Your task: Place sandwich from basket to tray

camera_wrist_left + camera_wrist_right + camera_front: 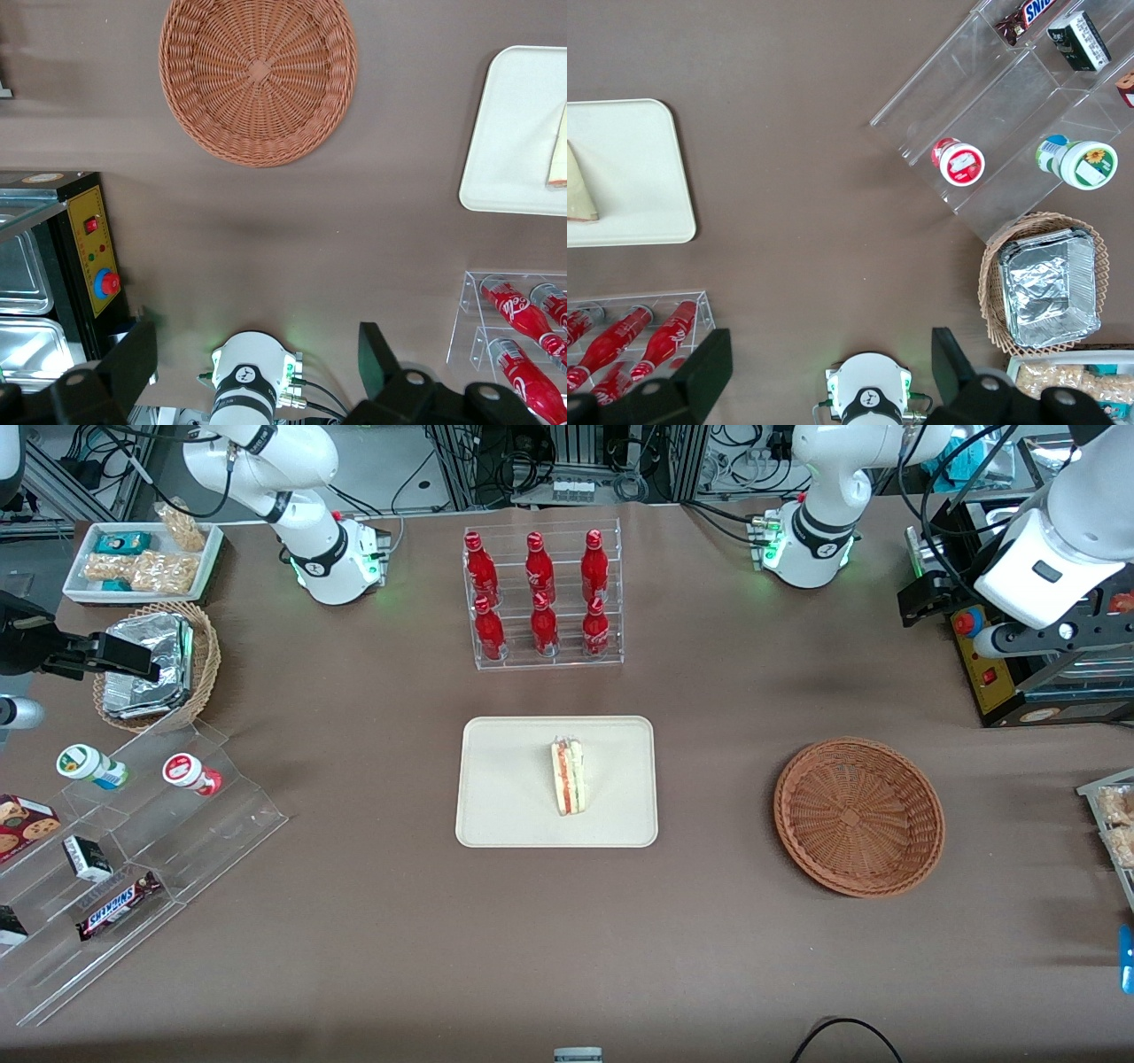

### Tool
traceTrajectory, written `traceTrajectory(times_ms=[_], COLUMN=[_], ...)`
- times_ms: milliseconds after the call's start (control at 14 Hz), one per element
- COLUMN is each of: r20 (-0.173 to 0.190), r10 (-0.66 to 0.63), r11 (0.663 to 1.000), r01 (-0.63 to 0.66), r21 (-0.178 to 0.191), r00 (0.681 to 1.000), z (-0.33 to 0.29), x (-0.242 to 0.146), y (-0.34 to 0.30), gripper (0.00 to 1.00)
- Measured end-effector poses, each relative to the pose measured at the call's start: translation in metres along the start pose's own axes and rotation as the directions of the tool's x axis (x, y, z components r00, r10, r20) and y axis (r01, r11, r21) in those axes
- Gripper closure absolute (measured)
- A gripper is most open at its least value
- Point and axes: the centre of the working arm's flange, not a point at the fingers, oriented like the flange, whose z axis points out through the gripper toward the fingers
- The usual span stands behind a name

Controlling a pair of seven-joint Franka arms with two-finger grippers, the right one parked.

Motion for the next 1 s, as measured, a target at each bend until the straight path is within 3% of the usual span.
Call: traceTrajectory(times_ms=[143,429,1000], r20=[-0.002,0.010,-0.003], r10=[-0.014,-0.062,-0.062], r11=[1.000,0.995,0.996], r01=[0.014,0.062,0.061], r21=[-0.007,-0.074,-0.070], r00=[1.000,0.998,0.998], z=[0.000,0.000,-0.002], x=[0.001,0.005,0.003], y=[-0.002,-0.025,-0.007], gripper=[0.00,0.00,0.00])
